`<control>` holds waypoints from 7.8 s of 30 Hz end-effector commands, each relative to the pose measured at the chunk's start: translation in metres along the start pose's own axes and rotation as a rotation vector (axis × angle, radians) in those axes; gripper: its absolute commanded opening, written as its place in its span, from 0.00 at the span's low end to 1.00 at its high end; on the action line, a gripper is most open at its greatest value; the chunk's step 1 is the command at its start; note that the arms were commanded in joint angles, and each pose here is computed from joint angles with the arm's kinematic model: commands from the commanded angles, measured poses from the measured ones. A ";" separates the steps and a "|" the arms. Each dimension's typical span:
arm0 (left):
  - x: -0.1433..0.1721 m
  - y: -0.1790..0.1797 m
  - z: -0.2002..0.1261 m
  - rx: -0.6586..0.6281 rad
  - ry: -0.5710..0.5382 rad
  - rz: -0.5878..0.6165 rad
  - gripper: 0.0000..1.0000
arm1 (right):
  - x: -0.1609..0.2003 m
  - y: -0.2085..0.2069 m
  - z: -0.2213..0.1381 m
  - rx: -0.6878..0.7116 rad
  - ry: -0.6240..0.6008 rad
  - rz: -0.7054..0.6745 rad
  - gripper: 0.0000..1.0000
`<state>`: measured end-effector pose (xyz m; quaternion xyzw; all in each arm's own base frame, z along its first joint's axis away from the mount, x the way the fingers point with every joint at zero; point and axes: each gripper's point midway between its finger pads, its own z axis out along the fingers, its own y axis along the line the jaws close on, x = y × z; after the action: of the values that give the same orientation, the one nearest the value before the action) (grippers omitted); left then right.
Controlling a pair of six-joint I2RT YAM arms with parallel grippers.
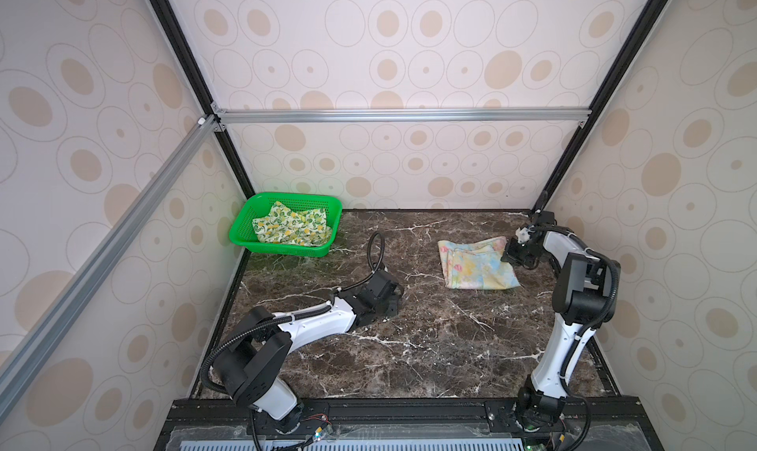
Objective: Fold and stack skirts
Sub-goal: Move the skirt to the top-right of the table, then pick up the skirt from the basket, then place the skirt at the center of the table, then flatten out the skirt at the center of the table.
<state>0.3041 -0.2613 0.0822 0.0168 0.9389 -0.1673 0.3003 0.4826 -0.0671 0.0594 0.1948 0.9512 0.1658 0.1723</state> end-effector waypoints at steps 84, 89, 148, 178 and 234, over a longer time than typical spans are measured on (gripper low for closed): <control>-0.233 0.242 -0.040 -0.410 -0.228 -0.196 0.82 | 0.107 0.128 -0.076 -0.215 -0.108 -0.128 0.54; -0.234 0.255 -0.022 -0.437 -0.183 -0.167 0.79 | 0.104 0.136 -0.080 -0.252 -0.114 -0.119 0.54; -0.384 0.070 -0.332 -0.005 -0.975 0.164 0.00 | 0.108 0.149 -0.111 -0.305 -0.174 -0.111 0.53; -0.075 0.100 -0.110 0.205 -0.222 -0.276 0.79 | 0.237 0.176 -0.053 -0.202 0.041 -0.335 0.62; 0.075 0.094 -0.051 0.105 0.150 -0.222 0.53 | 0.282 0.289 -0.121 -0.294 0.031 -0.542 0.00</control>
<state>0.2212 -0.1489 0.0354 -0.0774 0.9500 -0.2302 0.1964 0.2774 0.2884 0.1814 -0.0990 0.9369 0.2696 0.1991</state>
